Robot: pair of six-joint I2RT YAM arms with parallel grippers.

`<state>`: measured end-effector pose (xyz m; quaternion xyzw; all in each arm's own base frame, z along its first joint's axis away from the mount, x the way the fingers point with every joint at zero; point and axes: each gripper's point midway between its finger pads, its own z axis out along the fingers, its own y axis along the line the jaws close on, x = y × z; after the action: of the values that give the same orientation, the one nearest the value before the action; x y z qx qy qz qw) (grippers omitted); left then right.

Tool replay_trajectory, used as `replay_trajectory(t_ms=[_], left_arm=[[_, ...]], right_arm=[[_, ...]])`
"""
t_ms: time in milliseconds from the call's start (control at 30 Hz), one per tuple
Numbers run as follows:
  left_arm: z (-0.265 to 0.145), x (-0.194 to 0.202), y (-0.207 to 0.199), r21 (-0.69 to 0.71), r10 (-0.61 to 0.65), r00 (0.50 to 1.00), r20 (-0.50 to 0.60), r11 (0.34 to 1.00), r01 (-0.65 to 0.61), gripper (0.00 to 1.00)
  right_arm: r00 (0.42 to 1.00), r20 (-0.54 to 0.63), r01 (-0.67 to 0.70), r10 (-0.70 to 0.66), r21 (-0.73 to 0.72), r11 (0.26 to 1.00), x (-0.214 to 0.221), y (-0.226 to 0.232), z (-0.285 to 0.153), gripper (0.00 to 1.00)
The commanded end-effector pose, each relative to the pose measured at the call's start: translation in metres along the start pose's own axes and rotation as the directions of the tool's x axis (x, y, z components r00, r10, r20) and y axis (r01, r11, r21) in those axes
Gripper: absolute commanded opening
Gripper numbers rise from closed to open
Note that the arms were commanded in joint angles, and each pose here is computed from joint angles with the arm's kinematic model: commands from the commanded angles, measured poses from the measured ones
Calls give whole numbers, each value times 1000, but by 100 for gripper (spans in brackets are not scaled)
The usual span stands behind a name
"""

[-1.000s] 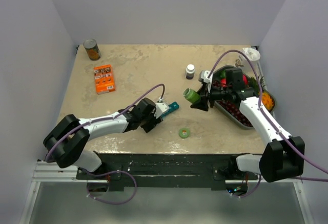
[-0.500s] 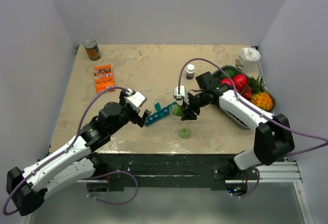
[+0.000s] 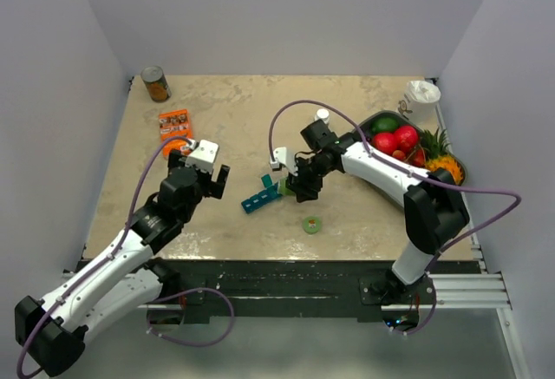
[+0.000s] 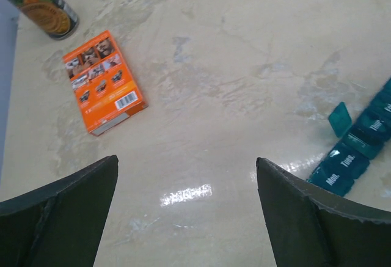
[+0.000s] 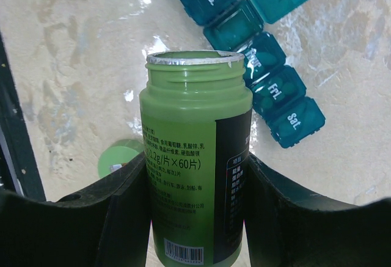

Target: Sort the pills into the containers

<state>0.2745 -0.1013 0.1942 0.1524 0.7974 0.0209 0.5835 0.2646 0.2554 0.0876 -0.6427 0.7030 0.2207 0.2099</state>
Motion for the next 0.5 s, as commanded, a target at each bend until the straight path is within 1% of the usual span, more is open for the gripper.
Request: replay_trajectory(t_ms=[0, 300, 467], left_arm=[[-4, -10, 25, -124, -73, 997, 28, 989, 76, 99], [-9, -14, 34, -148, -94, 994, 54, 984, 101, 99], [-11, -15, 36, -153, -96, 994, 62, 983, 104, 99]], right_arm=[[999, -43, -20, 22, 58, 998, -9, -15, -2, 0], [991, -136, -9, 19, 68, 998, -4, -17, 12, 0], [986, -165, -4, 14, 59, 998, -7, -17, 18, 0]])
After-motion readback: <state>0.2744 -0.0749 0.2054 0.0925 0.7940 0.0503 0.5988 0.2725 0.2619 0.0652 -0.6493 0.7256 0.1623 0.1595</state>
